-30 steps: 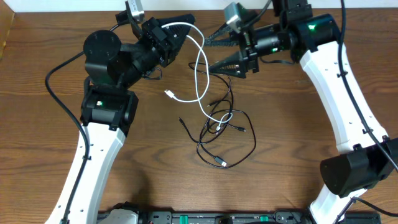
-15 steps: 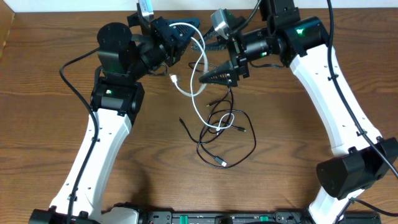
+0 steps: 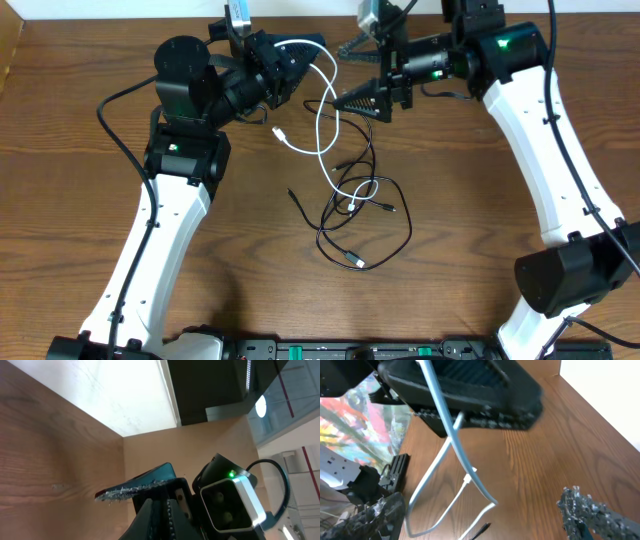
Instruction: Untangle cables
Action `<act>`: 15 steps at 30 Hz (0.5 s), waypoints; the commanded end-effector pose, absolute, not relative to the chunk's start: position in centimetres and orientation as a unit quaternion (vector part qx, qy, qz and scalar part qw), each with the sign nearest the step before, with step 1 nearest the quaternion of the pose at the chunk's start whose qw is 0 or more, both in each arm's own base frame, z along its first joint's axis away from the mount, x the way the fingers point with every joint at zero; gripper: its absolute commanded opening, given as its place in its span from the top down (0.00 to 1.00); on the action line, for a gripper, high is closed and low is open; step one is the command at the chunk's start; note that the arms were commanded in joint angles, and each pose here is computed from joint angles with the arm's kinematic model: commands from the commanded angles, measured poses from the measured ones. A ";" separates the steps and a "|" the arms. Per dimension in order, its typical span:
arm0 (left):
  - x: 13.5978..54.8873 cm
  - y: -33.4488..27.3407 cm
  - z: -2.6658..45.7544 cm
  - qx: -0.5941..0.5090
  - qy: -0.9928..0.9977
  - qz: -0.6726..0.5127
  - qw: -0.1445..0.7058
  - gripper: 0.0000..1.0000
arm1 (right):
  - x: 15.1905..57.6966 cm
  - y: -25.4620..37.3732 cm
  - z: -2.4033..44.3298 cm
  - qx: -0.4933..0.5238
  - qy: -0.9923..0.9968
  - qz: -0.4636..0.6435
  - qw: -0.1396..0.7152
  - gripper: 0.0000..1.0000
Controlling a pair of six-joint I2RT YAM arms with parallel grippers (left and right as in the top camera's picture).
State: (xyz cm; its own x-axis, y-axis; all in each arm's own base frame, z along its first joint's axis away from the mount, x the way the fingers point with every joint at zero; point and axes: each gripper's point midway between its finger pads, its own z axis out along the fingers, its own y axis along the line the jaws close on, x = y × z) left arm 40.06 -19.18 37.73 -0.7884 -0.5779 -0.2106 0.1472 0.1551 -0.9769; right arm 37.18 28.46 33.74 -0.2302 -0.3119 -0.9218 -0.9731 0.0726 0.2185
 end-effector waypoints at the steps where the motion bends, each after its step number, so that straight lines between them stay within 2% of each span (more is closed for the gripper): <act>1: 40.1 -18.8 38.7 -0.150 0.698 -0.632 0.303 0.92 | 36.3 29.8 34.2 -0.514 0.622 0.471 0.357 0.04; 4: 40.0 -18.8 38.6 -0.156 0.696 -0.635 0.296 0.92 | 35.8 30.8 34.3 -0.526 0.610 0.471 0.359 0.06; 7: 40.0 -18.8 38.7 -0.166 0.693 -0.640 0.287 0.93 | 35.4 31.3 34.2 -0.532 0.605 0.473 0.357 0.18; 10: 40.0 -18.8 39.1 -0.162 0.689 -0.643 0.293 0.93 | 35.2 31.4 34.1 -0.531 0.607 0.474 0.352 0.43; 14: 40.6 -18.4 39.1 -0.175 0.686 -0.636 0.307 0.93 | 35.5 31.0 33.5 -0.518 0.630 0.468 0.340 0.97; 15: 40.8 -18.2 39.0 -0.181 0.686 -0.633 0.311 0.92 | 35.9 30.8 33.3 -0.507 0.643 0.466 0.336 0.99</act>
